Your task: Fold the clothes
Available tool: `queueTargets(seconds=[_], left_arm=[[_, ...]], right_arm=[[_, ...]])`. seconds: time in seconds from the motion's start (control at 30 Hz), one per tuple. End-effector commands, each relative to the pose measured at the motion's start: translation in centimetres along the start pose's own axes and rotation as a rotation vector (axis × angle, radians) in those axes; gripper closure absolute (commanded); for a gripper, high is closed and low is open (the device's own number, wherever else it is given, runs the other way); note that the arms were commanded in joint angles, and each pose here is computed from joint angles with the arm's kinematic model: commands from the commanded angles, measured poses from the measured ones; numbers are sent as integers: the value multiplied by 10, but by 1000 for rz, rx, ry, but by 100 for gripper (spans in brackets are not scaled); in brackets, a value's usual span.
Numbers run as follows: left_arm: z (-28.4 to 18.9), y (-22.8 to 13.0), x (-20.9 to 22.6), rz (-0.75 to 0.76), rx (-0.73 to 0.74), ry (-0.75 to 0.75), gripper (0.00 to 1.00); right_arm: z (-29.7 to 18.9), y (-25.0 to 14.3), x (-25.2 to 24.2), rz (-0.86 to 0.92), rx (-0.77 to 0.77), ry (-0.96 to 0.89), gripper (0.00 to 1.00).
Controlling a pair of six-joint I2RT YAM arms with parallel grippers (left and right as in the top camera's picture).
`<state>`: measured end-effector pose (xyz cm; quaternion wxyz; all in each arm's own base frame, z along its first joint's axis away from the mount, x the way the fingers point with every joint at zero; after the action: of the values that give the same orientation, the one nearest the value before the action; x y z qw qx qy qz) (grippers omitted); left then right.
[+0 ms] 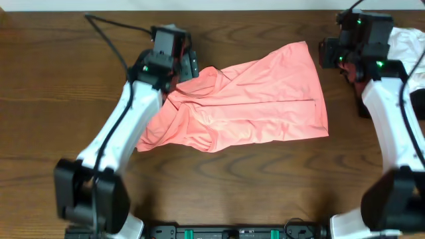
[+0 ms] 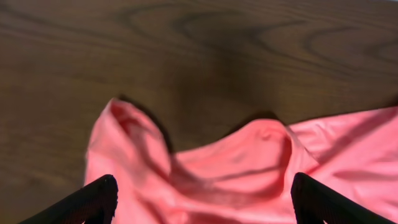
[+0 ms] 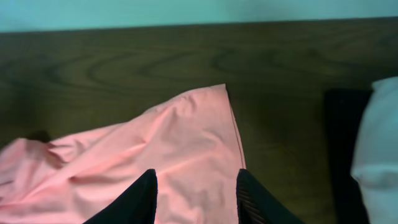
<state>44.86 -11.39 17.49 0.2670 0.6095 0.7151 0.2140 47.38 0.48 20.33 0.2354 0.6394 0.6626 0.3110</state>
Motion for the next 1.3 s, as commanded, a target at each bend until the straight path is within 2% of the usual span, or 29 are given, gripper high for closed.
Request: queueTargets(seconds=[0.0,0.17,0.4,0.6,0.73,0.97,1.03,1.07,1.17,1.27], left_arm=[[27,6,-23,105,40,-70,11],[62,0,-47,175,108,-140,11],[83,-29,-79,272,184,-282,11],[102,-56,-92,317,251,-341,11],[120,-69,-91,316,275,-337,15],[141,-73,-93,305,258,-341,17],[142,-70,-95,298,243,-345,21],[143,-68,-96,294,235,-347,28],[143,-66,-97,280,226,-350,56],[143,-66,-98,277,227,-350,75]], right_arm=[[28,1,14,-123,32,26,62],[68,0,26,-176,61,44,64],[108,-17,26,-159,105,54,67],[112,-16,25,-160,94,52,68],[112,-14,24,-161,87,50,68],[112,-14,17,-157,88,36,69],[111,-14,16,-155,89,34,71],[112,-14,15,-154,89,34,72],[112,-13,15,-155,84,34,75],[112,-12,14,-156,80,25,79]])
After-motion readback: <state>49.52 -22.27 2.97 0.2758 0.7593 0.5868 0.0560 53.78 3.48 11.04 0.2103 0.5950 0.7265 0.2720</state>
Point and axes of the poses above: each gripper's point midway between its finger pads, its own z axis out along the fingers, its own x axis along the line the jaws close on, y = z × x, the point moved 1 cm from there along -z, back along the fingers, and after that the axes turned 3 degrees about -z, right-handed, at the moved point
